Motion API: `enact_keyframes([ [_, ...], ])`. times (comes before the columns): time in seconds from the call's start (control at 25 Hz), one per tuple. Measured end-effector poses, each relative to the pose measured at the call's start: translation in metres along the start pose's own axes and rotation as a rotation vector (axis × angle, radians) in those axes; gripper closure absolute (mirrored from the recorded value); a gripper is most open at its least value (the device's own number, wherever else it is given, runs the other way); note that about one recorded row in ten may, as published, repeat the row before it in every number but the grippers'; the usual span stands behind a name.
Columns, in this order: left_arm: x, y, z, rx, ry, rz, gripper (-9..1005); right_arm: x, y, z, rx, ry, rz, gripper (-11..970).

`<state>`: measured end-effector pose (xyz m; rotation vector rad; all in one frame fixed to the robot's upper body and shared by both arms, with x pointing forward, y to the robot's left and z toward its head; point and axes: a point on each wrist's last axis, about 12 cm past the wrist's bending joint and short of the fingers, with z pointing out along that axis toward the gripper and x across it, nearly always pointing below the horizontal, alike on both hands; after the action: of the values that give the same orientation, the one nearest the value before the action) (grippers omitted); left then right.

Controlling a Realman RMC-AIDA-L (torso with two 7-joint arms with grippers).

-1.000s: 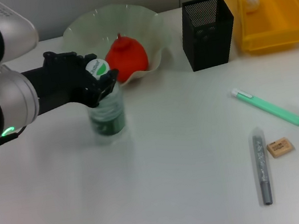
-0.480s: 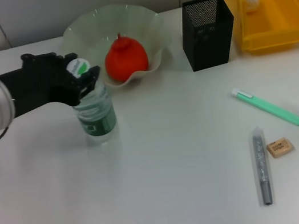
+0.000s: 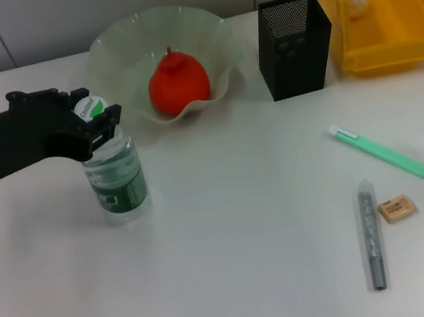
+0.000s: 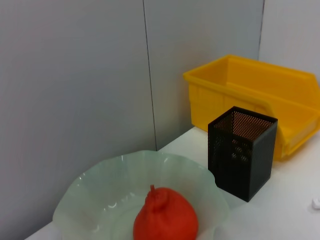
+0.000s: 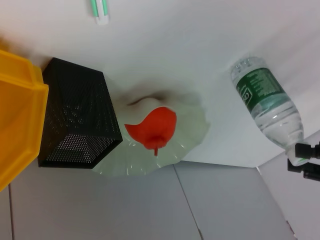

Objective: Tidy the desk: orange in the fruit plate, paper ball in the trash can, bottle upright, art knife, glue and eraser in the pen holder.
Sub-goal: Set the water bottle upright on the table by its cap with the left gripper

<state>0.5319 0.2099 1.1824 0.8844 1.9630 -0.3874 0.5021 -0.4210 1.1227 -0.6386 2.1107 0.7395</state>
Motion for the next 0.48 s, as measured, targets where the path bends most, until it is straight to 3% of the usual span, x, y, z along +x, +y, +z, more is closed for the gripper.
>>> enact_keyframes([
  [0.48, 0.0045, 0.006, -0.004, -0.011, 0.001, -0.02, 562, 0.0, 0.0001, 0.0013, -0.002, 0.001, 0.0, 258],
])
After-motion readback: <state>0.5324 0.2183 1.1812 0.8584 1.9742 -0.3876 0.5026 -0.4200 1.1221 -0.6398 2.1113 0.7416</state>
